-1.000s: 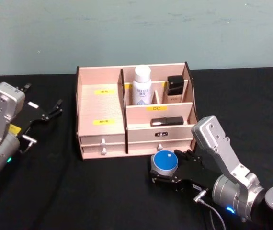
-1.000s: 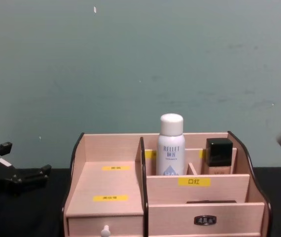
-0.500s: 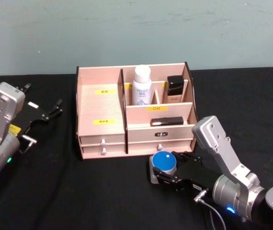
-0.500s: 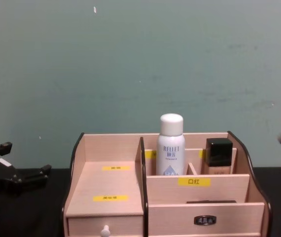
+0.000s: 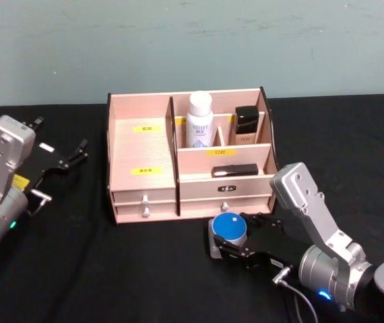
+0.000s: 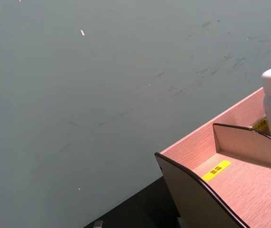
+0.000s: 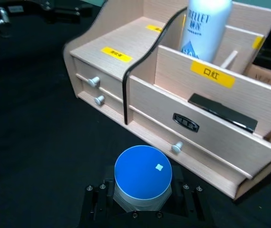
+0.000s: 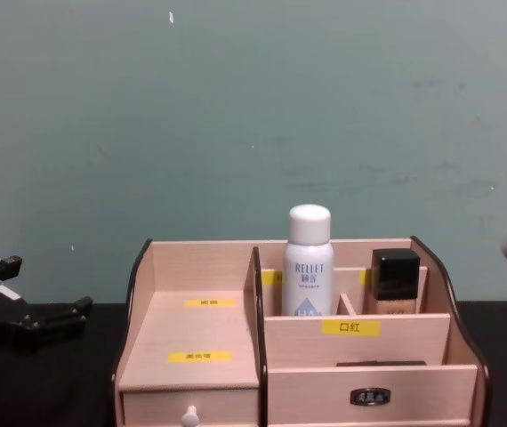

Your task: Pick up the facial cleanser and watermelon frost from the table and place them into the tiered storage box.

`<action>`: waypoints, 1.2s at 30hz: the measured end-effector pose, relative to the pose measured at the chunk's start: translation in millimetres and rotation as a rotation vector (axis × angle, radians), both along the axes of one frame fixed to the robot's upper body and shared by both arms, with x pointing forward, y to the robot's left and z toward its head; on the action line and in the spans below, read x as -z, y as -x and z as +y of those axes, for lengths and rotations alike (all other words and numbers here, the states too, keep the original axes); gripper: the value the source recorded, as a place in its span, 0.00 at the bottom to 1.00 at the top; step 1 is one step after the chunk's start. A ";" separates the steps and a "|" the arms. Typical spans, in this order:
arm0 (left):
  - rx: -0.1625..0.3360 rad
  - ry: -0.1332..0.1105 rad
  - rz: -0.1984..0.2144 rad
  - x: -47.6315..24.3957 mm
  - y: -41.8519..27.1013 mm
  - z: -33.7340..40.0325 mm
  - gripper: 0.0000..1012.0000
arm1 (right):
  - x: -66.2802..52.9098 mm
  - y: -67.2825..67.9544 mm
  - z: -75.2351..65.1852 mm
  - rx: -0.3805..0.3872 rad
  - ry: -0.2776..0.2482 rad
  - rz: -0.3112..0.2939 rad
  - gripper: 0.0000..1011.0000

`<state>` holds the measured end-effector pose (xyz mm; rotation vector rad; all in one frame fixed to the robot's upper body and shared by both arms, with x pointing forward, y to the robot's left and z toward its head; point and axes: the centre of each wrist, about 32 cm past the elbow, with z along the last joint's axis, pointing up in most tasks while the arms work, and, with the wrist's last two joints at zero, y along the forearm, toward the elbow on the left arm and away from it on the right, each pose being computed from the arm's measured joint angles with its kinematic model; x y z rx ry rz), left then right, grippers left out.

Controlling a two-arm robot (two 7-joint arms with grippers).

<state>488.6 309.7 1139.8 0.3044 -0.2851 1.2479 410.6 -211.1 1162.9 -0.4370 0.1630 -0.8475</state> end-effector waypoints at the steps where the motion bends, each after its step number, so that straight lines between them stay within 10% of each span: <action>1: 0.000 0.000 0.000 0.0 0.0 0.0 1.00 | -1.2 -0.1 -0.4 -0.008 -0.006 -0.005 0.70; 18: 0.000 0.000 0.000 0.0 0.0 0.0 1.00 | -49.0 -18.3 29.2 -0.125 -0.092 -0.140 0.70; 36: 0.000 0.000 0.000 0.0 0.0 0.0 1.00 | -58.6 -74.2 73.6 -0.135 -0.108 -0.195 0.70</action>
